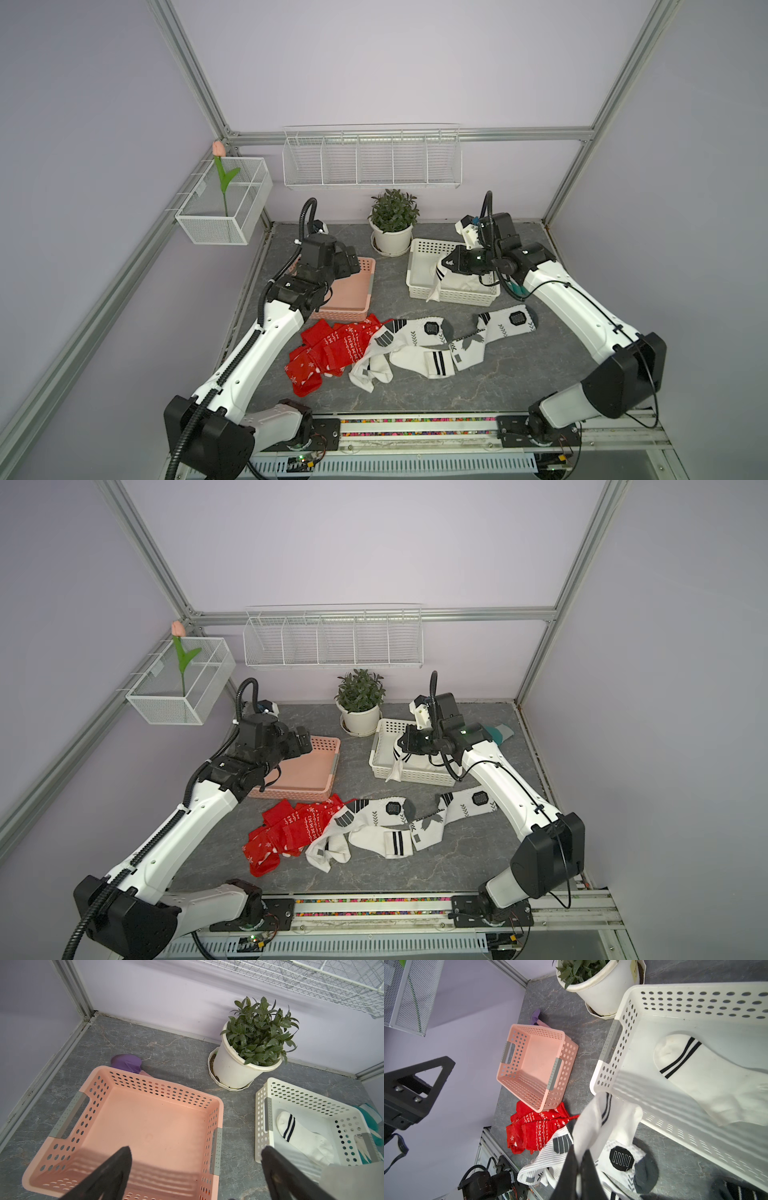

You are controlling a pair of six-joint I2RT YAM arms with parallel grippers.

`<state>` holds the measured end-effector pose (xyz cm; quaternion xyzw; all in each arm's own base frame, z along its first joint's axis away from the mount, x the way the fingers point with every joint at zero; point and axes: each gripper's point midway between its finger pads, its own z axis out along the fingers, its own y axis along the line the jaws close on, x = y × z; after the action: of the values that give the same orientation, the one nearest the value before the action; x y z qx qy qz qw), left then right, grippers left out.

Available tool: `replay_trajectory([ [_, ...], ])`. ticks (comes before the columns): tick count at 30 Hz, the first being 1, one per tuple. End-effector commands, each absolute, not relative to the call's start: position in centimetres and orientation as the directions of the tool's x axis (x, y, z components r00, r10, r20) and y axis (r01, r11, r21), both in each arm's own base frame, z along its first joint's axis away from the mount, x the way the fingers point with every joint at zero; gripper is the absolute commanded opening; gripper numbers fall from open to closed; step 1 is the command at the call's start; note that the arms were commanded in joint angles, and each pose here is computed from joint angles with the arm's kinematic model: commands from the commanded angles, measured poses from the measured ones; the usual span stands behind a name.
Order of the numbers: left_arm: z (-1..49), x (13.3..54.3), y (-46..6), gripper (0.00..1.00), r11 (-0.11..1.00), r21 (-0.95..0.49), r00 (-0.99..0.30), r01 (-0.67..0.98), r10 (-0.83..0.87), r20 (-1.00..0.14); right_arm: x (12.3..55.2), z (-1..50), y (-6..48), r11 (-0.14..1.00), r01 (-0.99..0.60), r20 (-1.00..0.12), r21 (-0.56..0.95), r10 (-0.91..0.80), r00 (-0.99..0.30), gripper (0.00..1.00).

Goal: Sort the socks into the basket by color
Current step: Place the sock in the bin.

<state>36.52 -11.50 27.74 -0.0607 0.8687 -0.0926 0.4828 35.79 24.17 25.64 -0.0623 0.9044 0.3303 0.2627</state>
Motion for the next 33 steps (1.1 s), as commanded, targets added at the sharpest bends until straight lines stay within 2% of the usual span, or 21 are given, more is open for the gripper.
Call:
replay_trajectory([
  [1, 28.4, 36.6, -11.3, 0.99, 0.978, -0.208, -0.520, -0.026, -0.191, -0.833, 37.5, 26.7, 24.6, 0.764, -0.314, -0.554, 0.563, 0.068, -0.830, 0.07],
  [11, 28.3, 36.7, -11.3, 0.99, 0.979, -0.203, -0.521, -0.030, -0.188, -0.833, 41.7, 26.1, 24.9, 0.761, -0.295, -0.556, 0.578, 0.103, -0.825, 0.07],
  [21, 27.9, 36.8, -11.2, 0.99, 0.981, -0.191, -0.528, -0.036, -0.181, -0.830, 44.9, 22.4, 25.9, 0.769, -0.261, -0.512, 0.583, 0.099, -0.853, 0.07],
  [27, 27.8, 36.8, -11.0, 0.99, 0.982, -0.183, -0.528, -0.044, -0.178, -0.830, 45.9, 21.7, 27.2, 0.735, -0.262, -0.485, 0.625, 0.103, -0.869, 0.07],
  [33, 28.0, 36.8, -11.1, 0.99, 0.981, -0.192, -0.525, -0.041, -0.185, -0.831, 46.1, 19.7, 26.2, 0.767, -0.232, -0.469, 0.598, 0.101, -0.877, 0.07],
])
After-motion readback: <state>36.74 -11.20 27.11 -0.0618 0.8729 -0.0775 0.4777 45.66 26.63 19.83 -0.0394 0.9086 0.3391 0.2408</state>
